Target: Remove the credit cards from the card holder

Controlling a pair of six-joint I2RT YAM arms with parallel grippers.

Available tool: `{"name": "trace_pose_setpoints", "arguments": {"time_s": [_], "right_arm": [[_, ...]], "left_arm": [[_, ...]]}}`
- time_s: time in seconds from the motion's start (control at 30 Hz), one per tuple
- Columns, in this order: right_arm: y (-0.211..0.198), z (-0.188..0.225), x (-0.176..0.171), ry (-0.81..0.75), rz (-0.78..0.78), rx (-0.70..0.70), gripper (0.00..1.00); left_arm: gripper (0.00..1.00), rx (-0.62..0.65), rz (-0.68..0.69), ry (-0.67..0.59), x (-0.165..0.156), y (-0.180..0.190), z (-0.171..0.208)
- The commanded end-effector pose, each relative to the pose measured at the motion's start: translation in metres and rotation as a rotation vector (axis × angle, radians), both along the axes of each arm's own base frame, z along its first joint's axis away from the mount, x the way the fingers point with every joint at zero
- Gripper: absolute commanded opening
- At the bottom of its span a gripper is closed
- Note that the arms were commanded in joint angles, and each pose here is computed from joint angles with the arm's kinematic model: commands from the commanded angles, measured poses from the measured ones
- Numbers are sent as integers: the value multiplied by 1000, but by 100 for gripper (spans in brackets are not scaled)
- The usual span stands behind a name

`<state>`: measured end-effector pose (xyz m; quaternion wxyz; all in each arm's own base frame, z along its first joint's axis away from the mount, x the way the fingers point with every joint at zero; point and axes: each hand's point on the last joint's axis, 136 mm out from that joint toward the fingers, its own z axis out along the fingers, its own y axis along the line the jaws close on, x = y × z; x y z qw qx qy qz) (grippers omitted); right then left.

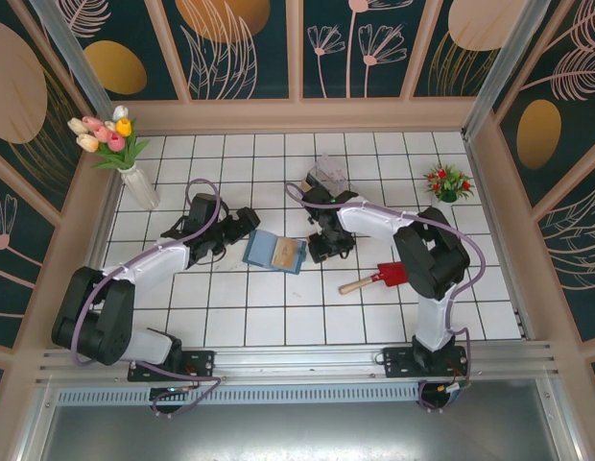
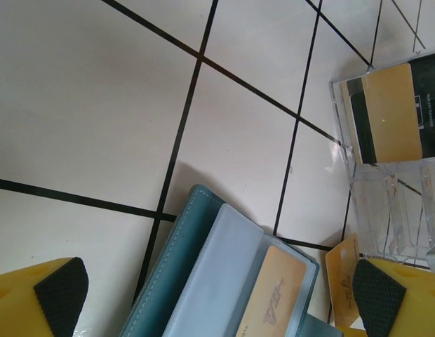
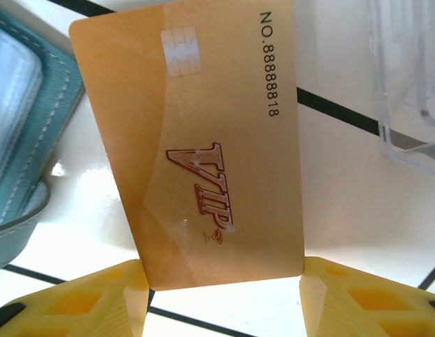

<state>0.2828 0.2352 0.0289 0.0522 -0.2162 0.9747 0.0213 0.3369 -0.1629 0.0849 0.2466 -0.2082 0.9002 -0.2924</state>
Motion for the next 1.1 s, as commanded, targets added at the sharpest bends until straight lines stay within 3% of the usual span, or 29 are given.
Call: {"name": "trace_pose_setpoints", "arguments": {"time_s": [0.0, 0.27, 0.47, 0.7, 0.93, 1.07], "right_arm": [[-3, 19, 5, -39, -20, 21, 58], [5, 25, 2, -25, -14, 91, 58], [14, 32, 1, -28, -1, 151, 58], [24, 39, 1, -36, 12, 205, 57], [28, 42, 3, -43, 16, 227, 58], [30, 43, 4, -46, 19, 234, 57]], "left_arm": [[99, -54, -45, -32, 8, -12, 9], [93, -220, -187, -70, 16, -58, 25], [75, -298, -310, -89, 21, -101, 33], [62, -395, -389, -41, 17, -138, 20], [62, -425, -414, -2, 15, -155, 7], [52, -459, -426, -5, 15, -160, 8]]}}
